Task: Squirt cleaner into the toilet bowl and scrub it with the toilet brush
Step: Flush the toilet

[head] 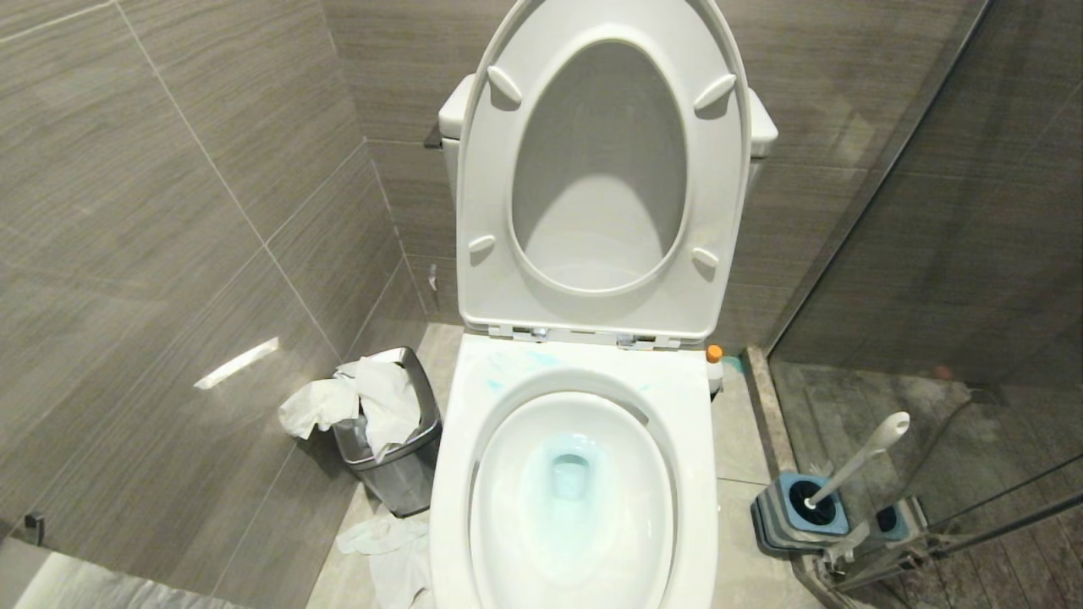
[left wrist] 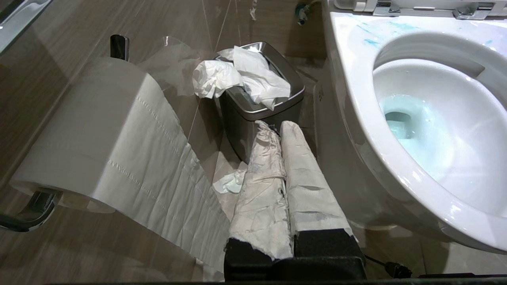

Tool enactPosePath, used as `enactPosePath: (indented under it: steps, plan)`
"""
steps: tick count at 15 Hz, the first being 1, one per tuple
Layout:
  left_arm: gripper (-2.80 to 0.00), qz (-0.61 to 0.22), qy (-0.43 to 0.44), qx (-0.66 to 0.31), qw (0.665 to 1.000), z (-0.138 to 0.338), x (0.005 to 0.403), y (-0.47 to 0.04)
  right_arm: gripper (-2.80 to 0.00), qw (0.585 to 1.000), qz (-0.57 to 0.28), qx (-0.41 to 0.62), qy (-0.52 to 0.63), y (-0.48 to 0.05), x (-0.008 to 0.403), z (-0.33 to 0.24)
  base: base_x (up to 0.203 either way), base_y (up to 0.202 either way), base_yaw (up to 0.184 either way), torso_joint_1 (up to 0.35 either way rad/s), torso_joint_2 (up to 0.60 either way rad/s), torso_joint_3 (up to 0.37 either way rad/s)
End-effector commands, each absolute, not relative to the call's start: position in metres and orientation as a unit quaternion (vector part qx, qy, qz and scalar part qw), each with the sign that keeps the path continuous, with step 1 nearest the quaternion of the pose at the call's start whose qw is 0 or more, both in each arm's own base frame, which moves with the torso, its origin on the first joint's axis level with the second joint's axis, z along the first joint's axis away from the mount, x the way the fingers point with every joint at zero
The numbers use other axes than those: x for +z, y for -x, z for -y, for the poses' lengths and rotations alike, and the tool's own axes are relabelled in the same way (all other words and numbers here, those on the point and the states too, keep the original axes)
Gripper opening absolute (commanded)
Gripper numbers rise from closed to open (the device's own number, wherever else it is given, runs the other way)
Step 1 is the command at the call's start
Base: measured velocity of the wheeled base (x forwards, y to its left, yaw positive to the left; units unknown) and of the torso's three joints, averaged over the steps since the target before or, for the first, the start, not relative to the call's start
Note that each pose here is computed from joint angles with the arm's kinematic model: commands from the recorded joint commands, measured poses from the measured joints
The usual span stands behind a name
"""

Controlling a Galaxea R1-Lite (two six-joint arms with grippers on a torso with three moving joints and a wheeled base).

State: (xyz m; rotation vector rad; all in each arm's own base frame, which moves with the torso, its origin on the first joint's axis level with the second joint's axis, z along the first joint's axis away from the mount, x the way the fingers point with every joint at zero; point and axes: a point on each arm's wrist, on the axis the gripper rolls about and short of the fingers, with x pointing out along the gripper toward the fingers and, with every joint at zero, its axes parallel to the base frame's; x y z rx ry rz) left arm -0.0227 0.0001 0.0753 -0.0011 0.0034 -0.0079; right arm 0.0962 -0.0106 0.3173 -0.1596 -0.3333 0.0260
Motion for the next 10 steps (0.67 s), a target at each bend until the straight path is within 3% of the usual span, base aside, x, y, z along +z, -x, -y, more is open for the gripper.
enactPosePath:
  steps: [1,7,10]
  plan:
    - [-2.80,-0.003,0.001,-0.004,1.000,0.000,0.075,0.023,-2.80,0.983,0.167,0.014,0.080,-0.034,0.331,0.001,0.000,0.000,0.000,0.000,0.00,0.000]
    - [-2.80,-0.003,0.001,-0.004,1.000,0.000,0.075,0.022,-2.80,0.981,0.176,0.028,0.080,0.055,0.340,-0.012,0.000,0.000,0.000,0.000,0.00,0.000]
    - [-2.80,-0.002,0.001,-0.004,1.000,0.000,0.075,0.023,-2.80,0.981,0.174,0.031,0.079,0.085,0.325,-0.016,0.000,0.000,0.000,0.000,0.00,0.000]
